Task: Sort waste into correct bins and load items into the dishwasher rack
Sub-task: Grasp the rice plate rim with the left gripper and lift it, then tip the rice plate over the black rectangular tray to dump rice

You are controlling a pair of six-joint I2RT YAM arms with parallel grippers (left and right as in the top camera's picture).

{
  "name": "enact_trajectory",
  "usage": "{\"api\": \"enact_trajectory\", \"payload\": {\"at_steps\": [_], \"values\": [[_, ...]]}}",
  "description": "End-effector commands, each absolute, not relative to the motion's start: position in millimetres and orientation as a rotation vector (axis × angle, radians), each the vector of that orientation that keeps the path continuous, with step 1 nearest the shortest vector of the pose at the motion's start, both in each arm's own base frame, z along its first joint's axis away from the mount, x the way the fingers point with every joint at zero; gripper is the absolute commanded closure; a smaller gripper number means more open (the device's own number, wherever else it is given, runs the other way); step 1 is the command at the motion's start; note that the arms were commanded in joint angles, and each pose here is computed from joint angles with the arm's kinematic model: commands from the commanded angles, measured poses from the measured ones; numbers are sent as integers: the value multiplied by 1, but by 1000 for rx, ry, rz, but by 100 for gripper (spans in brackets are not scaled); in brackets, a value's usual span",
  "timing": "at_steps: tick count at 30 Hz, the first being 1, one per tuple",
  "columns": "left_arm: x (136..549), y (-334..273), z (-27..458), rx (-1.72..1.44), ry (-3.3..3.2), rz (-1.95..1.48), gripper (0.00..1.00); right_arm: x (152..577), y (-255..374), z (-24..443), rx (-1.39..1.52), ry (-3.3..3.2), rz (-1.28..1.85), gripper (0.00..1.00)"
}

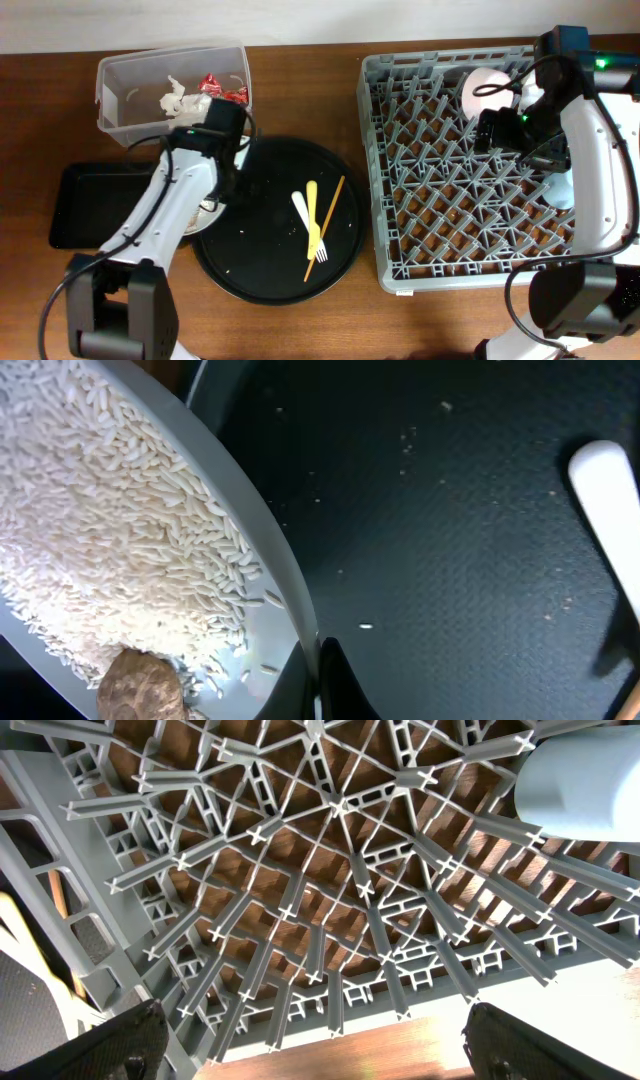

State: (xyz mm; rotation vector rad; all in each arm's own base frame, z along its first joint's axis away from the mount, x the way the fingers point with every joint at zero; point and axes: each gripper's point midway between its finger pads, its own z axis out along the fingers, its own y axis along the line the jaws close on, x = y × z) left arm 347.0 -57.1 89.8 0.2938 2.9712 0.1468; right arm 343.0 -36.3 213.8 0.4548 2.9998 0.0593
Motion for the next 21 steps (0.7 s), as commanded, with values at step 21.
{"api": "enact_trajectory", "payload": {"at_steps": [21], "values": [[361, -30, 166, 5, 2704, -624, 100, 335, -40, 212, 454, 3033, 25, 2]]}}
